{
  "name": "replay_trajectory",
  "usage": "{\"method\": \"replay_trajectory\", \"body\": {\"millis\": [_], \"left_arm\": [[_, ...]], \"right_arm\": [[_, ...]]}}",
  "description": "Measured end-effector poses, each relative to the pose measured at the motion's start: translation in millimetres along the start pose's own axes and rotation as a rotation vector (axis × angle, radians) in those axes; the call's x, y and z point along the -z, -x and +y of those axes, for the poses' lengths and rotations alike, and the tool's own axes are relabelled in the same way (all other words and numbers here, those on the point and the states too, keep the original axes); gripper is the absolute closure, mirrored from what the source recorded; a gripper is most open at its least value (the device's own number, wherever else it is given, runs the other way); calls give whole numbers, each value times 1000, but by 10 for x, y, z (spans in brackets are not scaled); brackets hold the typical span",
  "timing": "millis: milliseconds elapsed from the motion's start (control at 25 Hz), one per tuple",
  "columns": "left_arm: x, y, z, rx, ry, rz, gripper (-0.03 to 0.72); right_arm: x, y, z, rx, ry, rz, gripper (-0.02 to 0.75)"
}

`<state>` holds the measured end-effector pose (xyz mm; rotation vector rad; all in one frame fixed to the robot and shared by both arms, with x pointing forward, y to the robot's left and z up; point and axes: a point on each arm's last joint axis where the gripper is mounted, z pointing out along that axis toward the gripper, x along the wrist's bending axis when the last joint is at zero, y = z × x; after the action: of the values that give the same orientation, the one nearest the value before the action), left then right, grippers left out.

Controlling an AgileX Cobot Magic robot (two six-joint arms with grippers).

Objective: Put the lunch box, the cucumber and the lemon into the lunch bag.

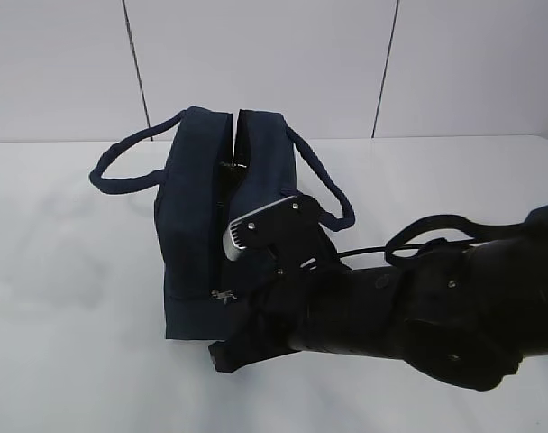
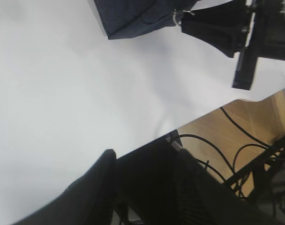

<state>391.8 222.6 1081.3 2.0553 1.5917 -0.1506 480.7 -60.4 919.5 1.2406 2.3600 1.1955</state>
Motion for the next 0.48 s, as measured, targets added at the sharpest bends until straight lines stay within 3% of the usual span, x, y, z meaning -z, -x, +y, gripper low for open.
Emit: {"method": "replay_trajectory", "body": {"millis": [480], "left_arm": [[-229,-97,19,-24,16,-1,386]], "right_arm": [[147,-17,103,-53,18,-6,751]]}}
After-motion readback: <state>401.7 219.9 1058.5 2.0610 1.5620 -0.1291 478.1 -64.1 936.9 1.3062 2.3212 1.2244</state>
